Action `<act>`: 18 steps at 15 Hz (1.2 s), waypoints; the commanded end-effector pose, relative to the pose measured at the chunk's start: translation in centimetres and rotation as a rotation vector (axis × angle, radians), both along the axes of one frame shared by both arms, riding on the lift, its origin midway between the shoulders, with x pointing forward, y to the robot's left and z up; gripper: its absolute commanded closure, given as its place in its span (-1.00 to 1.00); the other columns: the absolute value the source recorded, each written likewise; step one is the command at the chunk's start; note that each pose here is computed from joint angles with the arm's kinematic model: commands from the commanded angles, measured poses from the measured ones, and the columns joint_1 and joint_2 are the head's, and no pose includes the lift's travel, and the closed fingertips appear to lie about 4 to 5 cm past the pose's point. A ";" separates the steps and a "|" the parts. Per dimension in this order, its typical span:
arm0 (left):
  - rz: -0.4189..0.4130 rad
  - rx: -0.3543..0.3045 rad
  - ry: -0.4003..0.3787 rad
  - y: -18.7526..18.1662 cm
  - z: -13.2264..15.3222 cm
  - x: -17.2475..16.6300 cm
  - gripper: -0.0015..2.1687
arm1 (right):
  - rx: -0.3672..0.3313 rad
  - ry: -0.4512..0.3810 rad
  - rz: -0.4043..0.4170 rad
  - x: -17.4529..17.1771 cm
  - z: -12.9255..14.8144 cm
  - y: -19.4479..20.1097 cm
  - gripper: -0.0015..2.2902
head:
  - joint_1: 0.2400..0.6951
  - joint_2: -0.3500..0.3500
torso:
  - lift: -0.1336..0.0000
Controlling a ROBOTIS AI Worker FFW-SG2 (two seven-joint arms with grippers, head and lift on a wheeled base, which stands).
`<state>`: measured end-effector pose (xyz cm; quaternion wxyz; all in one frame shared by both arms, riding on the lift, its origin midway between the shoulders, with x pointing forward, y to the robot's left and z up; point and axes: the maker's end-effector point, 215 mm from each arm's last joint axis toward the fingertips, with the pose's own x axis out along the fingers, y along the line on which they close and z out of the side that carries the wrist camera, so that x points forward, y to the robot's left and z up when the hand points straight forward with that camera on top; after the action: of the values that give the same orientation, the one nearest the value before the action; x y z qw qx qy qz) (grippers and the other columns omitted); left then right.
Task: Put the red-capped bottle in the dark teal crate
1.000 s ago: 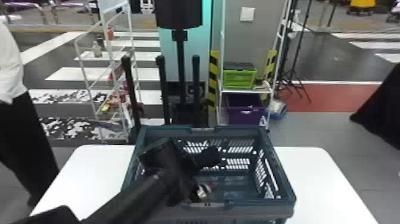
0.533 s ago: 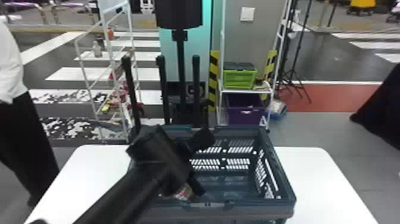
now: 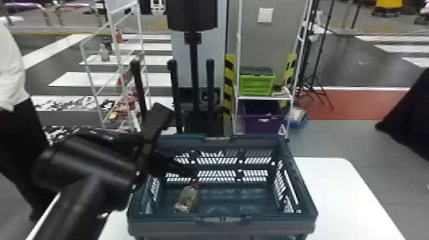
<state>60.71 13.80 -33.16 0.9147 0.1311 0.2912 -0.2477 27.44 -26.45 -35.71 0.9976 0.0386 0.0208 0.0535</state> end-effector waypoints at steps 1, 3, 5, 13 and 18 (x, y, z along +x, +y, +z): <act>0.075 -0.090 -0.083 2.5 3.0 -1.9 -0.93 | -0.001 0.002 0.000 -0.1 -0.1 0.0 -0.87 | 0.14 0.00 | 1.00; 0.161 -0.110 -0.154 5.4 4.2 -4.8 -0.93 | -0.001 0.001 0.001 0.0 0.0 0.0 -0.87 | 0.14 0.00 | 1.00; 0.244 -0.131 -0.306 7.3 6.4 -7.3 -0.93 | -0.003 -0.002 0.003 0.1 0.0 0.1 -0.87 | 0.14 0.00 | 1.00; 0.515 -0.228 -0.585 11.9 3.9 -21.2 -0.93 | -0.009 0.018 0.021 0.6 -0.5 0.4 -0.87 | 0.14 0.00 | 1.00; 0.596 -0.188 -0.613 8.8 -0.8 -26.9 -0.93 | -0.017 0.014 0.037 0.6 -0.1 0.5 -0.87 | 0.14 0.00 | 1.00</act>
<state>35.37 24.92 -33.16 0.9976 0.0198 0.0147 0.0653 28.02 -26.02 -36.01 0.9967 0.0325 0.0301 0.0686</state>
